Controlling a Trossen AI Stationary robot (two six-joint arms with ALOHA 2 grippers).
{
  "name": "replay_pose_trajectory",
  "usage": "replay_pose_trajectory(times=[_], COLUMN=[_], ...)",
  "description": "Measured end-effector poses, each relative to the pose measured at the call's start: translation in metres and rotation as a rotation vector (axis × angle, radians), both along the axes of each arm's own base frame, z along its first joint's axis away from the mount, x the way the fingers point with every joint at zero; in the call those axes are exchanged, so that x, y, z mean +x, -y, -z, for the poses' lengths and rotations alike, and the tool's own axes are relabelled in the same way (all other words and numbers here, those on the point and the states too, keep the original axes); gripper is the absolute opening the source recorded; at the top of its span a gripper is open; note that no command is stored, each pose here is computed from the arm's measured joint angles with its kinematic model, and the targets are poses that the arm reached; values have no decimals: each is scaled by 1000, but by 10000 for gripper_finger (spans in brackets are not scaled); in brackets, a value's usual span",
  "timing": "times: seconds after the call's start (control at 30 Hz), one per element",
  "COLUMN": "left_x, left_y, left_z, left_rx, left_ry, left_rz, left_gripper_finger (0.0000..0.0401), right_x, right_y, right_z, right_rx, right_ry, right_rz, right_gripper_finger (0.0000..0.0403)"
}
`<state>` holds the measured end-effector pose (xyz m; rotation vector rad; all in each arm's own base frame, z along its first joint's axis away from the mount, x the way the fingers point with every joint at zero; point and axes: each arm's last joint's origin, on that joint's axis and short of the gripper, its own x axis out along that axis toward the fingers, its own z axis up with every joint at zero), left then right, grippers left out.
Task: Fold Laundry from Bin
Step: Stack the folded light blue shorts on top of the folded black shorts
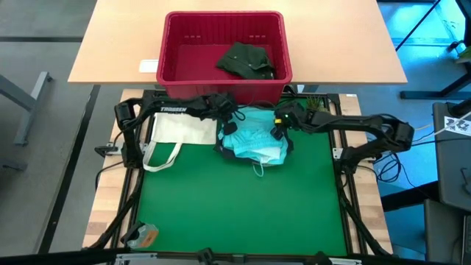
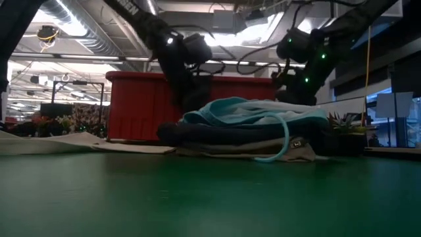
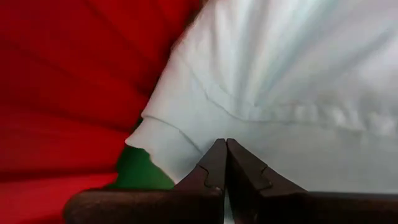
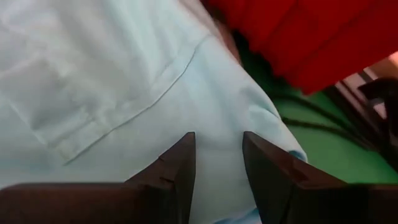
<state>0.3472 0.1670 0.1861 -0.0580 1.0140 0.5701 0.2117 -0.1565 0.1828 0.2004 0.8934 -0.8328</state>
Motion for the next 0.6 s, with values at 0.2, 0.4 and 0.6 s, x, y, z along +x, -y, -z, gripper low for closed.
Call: replay_pose_trajectory(times=[0.2, 0.4, 0.6], left_x=[-7, -8, 1], left_y=[2, 2, 3], left_z=[20, 21, 5], left_rx=[11, 8, 17], left_ry=[21, 11, 31], left_rz=[0, 2, 16], left_gripper_finger=[1, 2, 1], right_x=[4, 4, 5], right_y=[3, 3, 3], right_z=[14, 16, -6], right_rx=[36, 43, 31], right_ry=[-35, -43, -27], right_rz=[-5, -6, -8], right_gripper_finger=[133, 133, 133])
